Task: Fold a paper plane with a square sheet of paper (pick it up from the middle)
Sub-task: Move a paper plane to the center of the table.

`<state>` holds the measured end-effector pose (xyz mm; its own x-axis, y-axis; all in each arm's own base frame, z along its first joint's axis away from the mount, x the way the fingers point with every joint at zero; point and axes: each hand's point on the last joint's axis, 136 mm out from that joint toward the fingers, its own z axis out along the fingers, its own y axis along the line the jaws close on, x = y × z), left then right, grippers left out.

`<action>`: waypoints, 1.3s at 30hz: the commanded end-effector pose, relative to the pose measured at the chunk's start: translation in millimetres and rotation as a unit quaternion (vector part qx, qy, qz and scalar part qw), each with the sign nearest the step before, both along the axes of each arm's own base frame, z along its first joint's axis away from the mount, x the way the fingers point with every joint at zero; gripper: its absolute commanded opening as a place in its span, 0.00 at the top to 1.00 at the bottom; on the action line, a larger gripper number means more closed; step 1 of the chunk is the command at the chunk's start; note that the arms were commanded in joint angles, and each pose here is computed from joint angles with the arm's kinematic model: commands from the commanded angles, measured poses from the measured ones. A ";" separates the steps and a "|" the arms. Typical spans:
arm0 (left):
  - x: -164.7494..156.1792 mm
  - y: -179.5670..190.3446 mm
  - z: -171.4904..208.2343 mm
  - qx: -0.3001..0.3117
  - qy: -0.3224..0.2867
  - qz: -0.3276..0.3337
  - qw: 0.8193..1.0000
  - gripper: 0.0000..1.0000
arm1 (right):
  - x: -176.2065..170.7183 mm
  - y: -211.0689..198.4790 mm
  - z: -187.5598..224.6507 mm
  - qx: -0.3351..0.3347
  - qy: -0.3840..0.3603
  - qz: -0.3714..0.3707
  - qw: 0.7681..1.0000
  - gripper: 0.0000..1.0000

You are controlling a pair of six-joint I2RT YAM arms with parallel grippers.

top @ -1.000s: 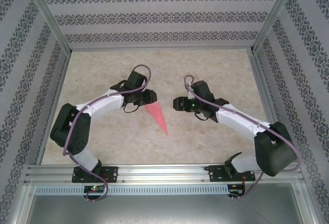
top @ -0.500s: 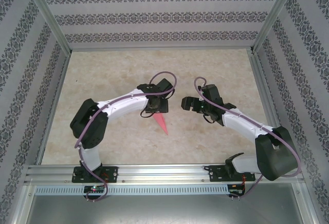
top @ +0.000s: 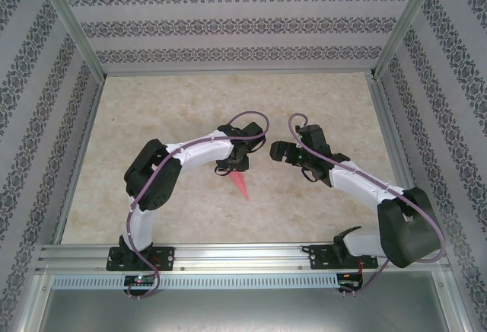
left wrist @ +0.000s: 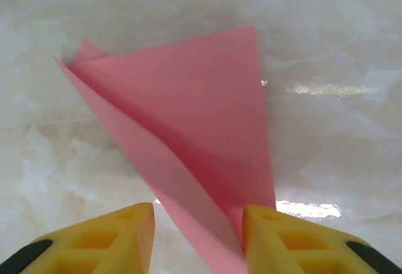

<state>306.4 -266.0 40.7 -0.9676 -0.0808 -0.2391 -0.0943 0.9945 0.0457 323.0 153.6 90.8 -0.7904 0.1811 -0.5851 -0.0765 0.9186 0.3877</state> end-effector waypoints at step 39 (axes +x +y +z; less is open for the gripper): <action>26.4 -66.1 92.6 -0.283 -0.148 -0.097 0.943 1.00 | 5.5 -28.3 15.5 0.037 -0.061 -0.058 0.996 0.05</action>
